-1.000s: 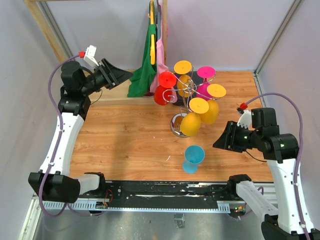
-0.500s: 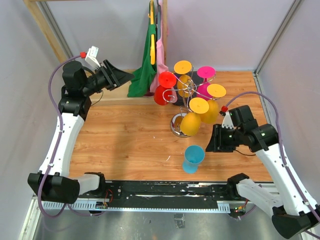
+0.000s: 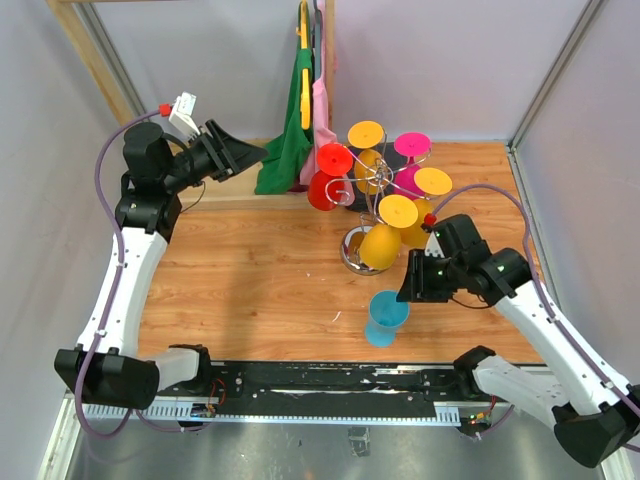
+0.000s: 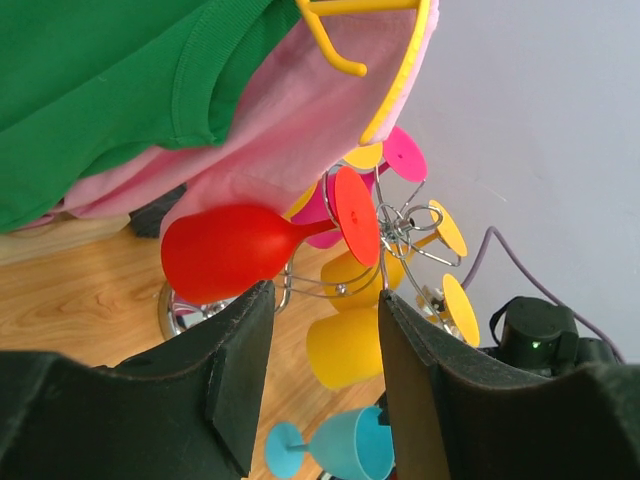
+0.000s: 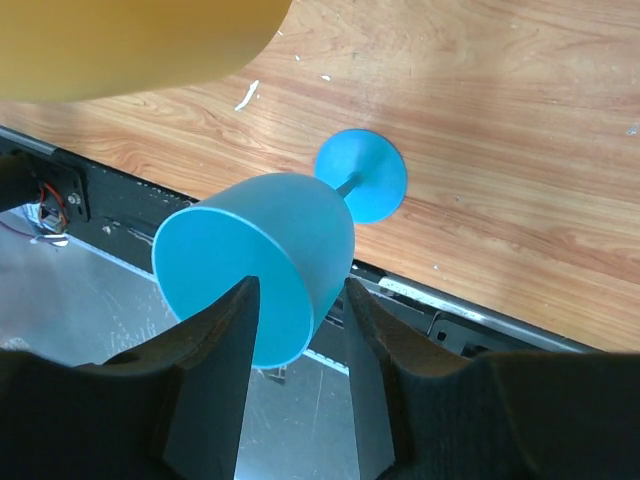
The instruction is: Place the wine glass upside down on the wine glass rack
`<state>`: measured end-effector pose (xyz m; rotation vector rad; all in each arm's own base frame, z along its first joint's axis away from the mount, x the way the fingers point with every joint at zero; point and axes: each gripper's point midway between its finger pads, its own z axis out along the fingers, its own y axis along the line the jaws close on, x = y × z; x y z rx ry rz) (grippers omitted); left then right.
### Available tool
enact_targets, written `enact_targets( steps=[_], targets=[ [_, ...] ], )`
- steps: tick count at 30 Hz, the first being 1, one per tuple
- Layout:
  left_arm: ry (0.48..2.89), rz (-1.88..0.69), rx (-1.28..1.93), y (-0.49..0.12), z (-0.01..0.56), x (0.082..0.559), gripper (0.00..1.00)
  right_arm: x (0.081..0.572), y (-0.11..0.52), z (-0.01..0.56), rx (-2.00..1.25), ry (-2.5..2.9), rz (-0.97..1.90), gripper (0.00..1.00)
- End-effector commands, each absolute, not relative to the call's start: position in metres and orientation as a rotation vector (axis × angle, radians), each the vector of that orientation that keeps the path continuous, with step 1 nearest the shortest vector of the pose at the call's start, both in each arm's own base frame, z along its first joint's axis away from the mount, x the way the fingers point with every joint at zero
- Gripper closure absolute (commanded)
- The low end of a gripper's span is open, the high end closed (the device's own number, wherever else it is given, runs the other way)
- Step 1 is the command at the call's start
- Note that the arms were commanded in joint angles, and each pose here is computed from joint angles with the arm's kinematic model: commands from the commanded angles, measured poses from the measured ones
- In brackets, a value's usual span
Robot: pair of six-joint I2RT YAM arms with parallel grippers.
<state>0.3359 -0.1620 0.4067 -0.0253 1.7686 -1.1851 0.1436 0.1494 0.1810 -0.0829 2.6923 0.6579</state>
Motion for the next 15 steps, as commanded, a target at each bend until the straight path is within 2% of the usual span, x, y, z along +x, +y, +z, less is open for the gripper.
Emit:
enact_targets(
  steps=[1,6,12,15],
  targets=[
    [1.714,-1.167,0.023,-0.163,0.428,0.325,0.50,0.149,0.157,0.168,-0.065,2.680,0.623,0.60],
    [1.717,-1.168,0.023,-0.163,0.428,0.323,0.50,0.149,0.153,0.158,-0.063,2.686,0.578,0.61],
    [1.716,-1.174,0.026,-0.163,0.429,0.321,0.50,0.143,0.151,0.143,-0.060,2.711,0.556,0.73],
    [1.713,-1.174,0.025,-0.163,0.430,0.320,0.50,0.140,0.149,0.141,-0.057,2.710,0.552,0.75]
  ],
)
